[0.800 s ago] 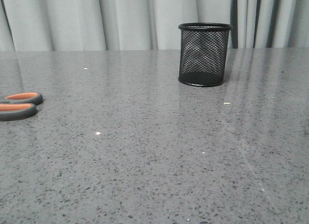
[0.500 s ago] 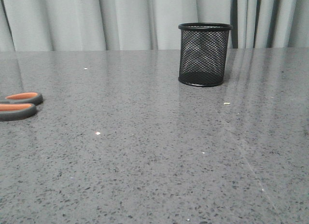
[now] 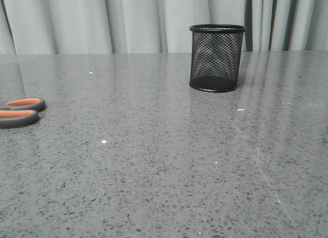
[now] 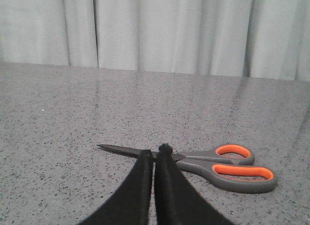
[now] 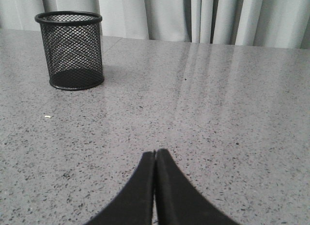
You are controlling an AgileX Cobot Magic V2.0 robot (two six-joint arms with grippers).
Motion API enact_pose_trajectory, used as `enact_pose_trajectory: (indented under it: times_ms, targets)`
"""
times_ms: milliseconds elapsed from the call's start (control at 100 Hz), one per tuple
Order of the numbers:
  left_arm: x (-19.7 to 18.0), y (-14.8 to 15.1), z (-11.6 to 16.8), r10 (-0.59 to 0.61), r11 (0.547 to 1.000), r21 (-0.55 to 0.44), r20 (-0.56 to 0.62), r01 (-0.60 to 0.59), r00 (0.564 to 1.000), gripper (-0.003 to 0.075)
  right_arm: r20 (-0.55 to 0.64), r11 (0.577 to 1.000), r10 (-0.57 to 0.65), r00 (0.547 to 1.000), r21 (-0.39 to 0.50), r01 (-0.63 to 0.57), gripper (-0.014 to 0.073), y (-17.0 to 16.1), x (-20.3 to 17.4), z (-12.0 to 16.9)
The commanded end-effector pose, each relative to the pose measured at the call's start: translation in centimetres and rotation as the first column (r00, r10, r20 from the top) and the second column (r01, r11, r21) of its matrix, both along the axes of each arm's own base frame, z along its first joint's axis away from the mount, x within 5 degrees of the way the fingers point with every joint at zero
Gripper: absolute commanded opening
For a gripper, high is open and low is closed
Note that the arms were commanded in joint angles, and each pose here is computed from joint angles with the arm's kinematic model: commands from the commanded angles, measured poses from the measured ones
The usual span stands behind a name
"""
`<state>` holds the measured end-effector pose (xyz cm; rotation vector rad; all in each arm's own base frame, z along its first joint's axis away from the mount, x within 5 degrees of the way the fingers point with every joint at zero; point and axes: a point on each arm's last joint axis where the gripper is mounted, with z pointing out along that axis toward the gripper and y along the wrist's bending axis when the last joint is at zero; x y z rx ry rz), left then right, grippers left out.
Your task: Put scissors into bucket
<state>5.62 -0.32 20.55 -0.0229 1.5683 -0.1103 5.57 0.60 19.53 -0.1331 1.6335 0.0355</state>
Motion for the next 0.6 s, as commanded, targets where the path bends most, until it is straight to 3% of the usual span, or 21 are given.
enact_pose_trajectory:
  times_ms: [0,220,370,590]
  targets:
    - [-0.05,0.02,-0.55,0.002,1.0,-0.011,0.059,-0.001,0.998,-0.002,0.094,1.0,-0.009,0.996,-0.001,0.009,-0.0045,-0.08,-0.12,0.64]
    - [-0.05,0.02,-0.52,0.002,1.0,-0.011,0.062,-0.001,0.998,-0.002,0.094,1.0,-0.009,0.995,0.018,0.007,-0.0045,-0.06,-0.12,0.66]
    - [-0.05,0.02,-0.5,0.002,0.999,-0.041,0.063,0.001,0.998,-0.002,0.12,0.992,-0.014,0.993,0.125,-0.001,-0.0045,-0.05,-0.14,1.0]
    - [-0.05,0.0,-0.5,-0.003,0.962,-0.272,0.051,0.016,0.999,-0.002,0.151,0.96,-0.031,0.988,0.279,-0.012,-0.0045,-0.14,-0.17,1.45]
